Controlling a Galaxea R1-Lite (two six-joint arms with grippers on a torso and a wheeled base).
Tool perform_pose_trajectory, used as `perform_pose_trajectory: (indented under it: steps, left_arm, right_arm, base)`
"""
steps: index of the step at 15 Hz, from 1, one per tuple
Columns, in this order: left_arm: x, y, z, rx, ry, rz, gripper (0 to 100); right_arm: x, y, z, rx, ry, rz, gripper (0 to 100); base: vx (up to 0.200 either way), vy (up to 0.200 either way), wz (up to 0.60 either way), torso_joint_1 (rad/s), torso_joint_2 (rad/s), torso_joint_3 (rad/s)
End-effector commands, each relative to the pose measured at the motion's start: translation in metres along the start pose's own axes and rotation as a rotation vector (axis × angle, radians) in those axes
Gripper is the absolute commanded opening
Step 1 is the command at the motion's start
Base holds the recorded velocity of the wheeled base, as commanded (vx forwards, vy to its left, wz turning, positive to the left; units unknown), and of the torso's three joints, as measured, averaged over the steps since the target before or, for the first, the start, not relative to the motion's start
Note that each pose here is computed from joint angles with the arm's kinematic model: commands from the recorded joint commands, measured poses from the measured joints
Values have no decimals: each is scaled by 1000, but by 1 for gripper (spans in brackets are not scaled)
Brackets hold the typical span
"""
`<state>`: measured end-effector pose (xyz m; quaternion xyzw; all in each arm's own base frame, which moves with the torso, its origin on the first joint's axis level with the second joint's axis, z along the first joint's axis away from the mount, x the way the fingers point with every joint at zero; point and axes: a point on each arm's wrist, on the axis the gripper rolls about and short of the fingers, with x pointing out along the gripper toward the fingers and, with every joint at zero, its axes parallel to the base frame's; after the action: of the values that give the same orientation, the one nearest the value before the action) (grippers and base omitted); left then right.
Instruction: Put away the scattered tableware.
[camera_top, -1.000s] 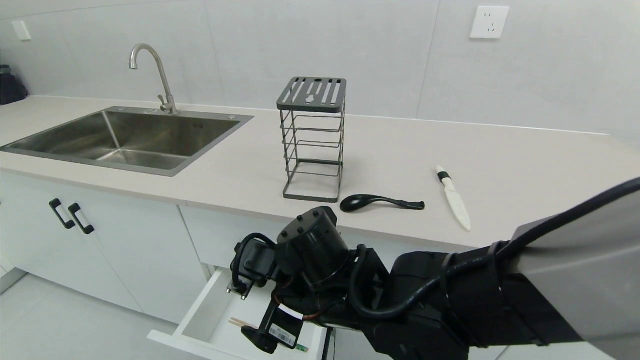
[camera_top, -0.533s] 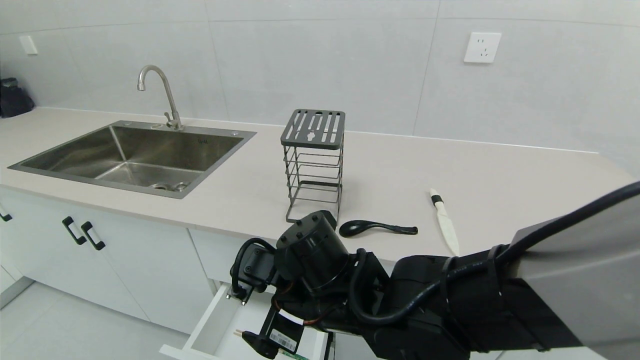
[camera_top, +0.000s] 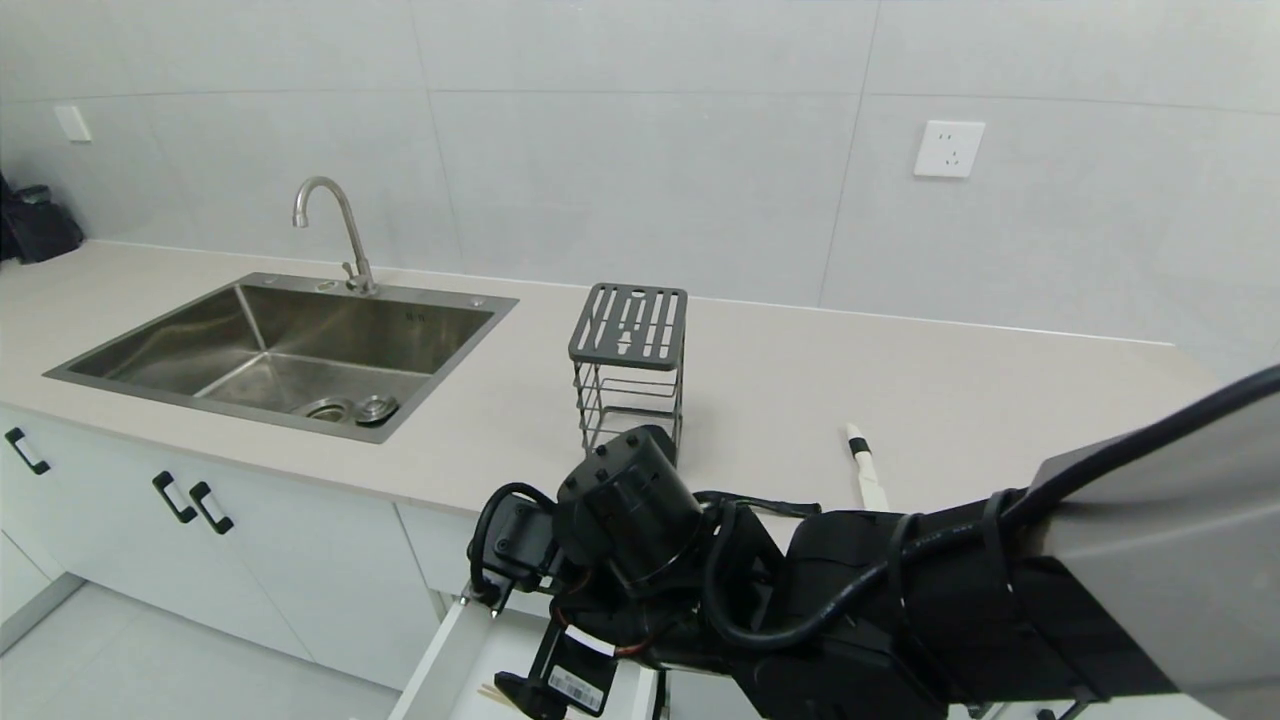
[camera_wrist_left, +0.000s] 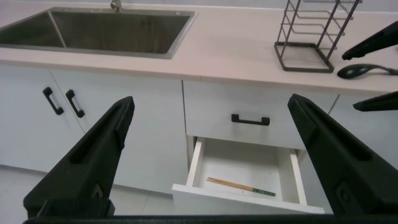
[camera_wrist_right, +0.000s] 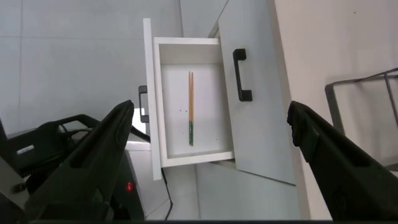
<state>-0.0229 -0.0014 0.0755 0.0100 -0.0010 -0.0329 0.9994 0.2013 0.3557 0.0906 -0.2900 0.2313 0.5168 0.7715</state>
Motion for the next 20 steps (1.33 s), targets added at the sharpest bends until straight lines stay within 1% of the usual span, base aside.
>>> perform_pose_trajectory:
  steps: [1, 4, 6, 7, 9, 10, 11, 12, 13, 14, 15, 17, 18, 20]
  left_arm:
    - [0, 0, 0, 0, 1, 0, 100]
    - [0, 0, 0, 0, 1, 0, 100]
    - [0, 0, 0, 0, 1, 0, 100]
    - [0, 0, 0, 0, 1, 0, 100]
    - [0, 0, 0, 0, 1, 0, 100]
    - [0, 0, 0, 0, 1, 1, 100]
    - [0, 0, 0, 0, 1, 0, 100]
    - [0, 0, 0, 0, 1, 0, 100]
    - [0, 0, 0, 0, 1, 0, 100]
    - [0, 0, 0, 0, 1, 0, 100]
    - [0, 0, 0, 0, 1, 0, 100]
    - [0, 0, 0, 0, 1, 0, 100]
    - [0, 0, 0, 0, 1, 0, 100]
    - [0, 0, 0, 0, 1, 0, 100]
  right_arm:
    - [-4, 0, 0, 0, 4, 2, 100]
    - [-21, 3, -15, -3, 43, 22, 100]
    - [-26, -8, -16, 20, 33, 1, 100]
    - [-26, -10, -15, 32, 28, -5, 100]
    - [-28, -22, -20, 118, 28, -33, 100]
    - [-29, -28, -24, 165, 9, -55, 100]
    - [-31, -32, -26, 180, -10, -71, 100]
    - [-33, -48, -37, 213, -20, -109, 100]
    - [-40, -56, -46, 233, -22, -131, 100]
    - [-41, -56, -46, 234, -23, -133, 100]
    - [-53, -63, -70, 268, -14, -133, 100]
    - [-58, -67, -83, 290, 8, -146, 100]
    - [-61, -72, -95, 311, 16, -166, 100]
    - [-57, -84, -98, 346, 13, -186, 100]
  base:
    - [0, 0, 0, 281, -588, -295]
    - [0, 0, 0, 84, -167, -90]
    - [0, 0, 0, 0, 0, 0]
    - [0, 0, 0, 0, 0, 0]
    - [0, 0, 0, 0, 0, 0]
    - [0, 0, 0, 0, 0, 0]
    - [0, 0, 0, 0, 0, 0]
    - [0, 0, 0, 0, 0, 0]
    - [0, 0, 0, 0, 0, 0]
    - [0, 0, 0, 0, 0, 0]
    - [0, 0, 0, 0, 0, 0]
    - [0, 0, 0, 0, 0, 0]
    - [0, 0, 0, 0, 0, 0]
    - [0, 0, 0, 0, 0, 0]
